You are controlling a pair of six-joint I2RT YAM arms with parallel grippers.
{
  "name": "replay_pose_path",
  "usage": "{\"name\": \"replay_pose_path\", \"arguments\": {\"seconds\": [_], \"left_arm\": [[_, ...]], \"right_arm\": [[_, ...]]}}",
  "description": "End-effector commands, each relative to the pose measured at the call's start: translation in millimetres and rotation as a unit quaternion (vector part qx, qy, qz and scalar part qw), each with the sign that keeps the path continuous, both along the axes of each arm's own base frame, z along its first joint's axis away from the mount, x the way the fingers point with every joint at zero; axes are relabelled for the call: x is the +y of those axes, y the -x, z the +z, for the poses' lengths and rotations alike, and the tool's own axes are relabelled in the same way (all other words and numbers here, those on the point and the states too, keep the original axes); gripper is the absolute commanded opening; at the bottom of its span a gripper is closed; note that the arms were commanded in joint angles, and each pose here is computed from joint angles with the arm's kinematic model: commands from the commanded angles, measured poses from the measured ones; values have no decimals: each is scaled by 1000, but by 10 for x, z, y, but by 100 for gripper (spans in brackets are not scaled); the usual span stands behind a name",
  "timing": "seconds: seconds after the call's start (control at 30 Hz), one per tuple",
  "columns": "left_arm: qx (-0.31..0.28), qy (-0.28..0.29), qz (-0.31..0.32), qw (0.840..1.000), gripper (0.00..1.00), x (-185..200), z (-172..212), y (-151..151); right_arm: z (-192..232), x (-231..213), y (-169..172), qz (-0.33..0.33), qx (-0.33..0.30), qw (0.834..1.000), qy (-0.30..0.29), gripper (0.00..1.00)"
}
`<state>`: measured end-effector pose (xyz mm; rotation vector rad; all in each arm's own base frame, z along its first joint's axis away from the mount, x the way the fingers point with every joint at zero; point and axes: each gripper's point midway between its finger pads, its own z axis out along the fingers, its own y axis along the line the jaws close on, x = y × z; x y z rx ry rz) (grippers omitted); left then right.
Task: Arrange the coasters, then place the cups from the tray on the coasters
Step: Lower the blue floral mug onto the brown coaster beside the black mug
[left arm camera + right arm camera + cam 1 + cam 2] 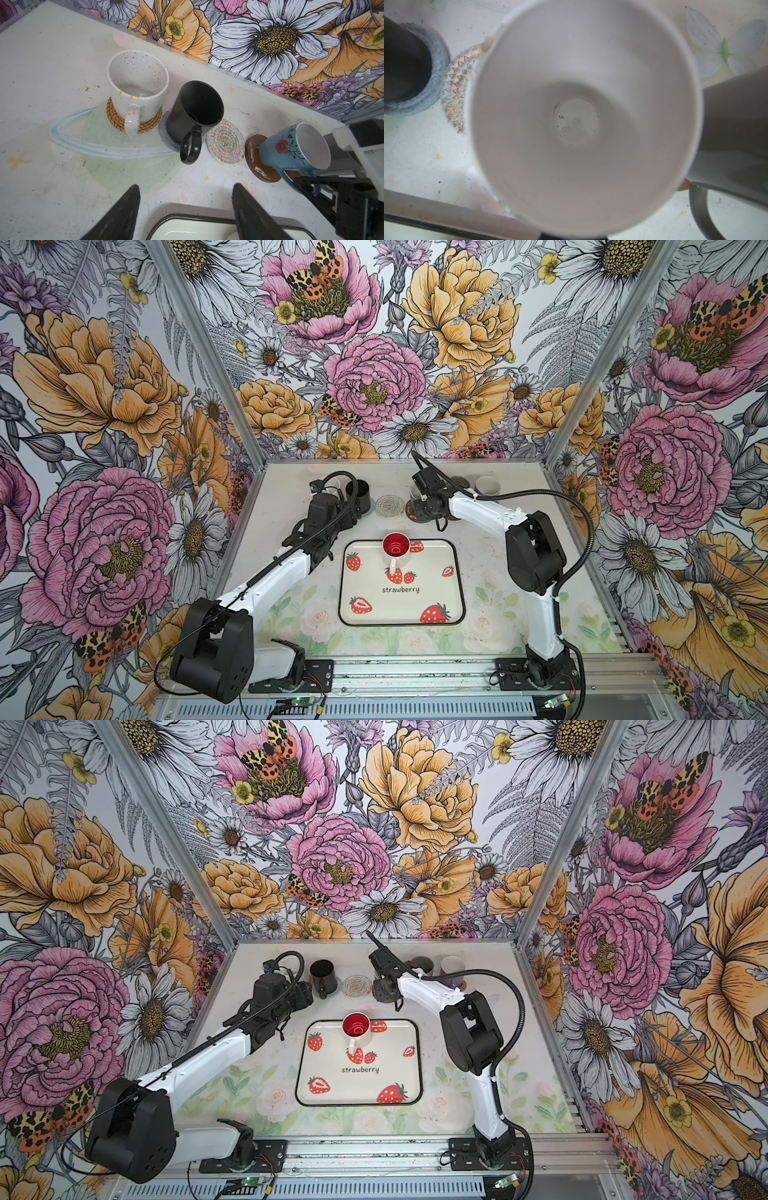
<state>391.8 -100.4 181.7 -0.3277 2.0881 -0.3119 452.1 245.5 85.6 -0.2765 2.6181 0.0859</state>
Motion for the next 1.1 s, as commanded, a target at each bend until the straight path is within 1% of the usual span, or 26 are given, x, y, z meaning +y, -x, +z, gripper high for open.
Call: {"name": "replay_pose_path", "arguments": {"seconds": [0.0, 0.53, 0.73, 0.87, 1.07], "left_arm": [[-22, 12, -1, 1000, 72, 4, 148, -10], [-23, 14, -3, 1000, 72, -1, 160, -4], [-24, 14, -3, 1000, 72, 1, 162, -2], [-24, 14, -3, 1000, 72, -4, 165, -2], [-24, 14, -3, 1000, 72, -2, 168, -3]], "right_arm": [[354, 51, -130, -12, -56, 998, -26, 0], [317, 38, -85, -14, -50, 998, -32, 0], [301, 22, -61, -15, -47, 998, -31, 11], [311, 23, -58, -16, -48, 998, -32, 21], [311, 22, -48, -16, -47, 998, -34, 31]]}}
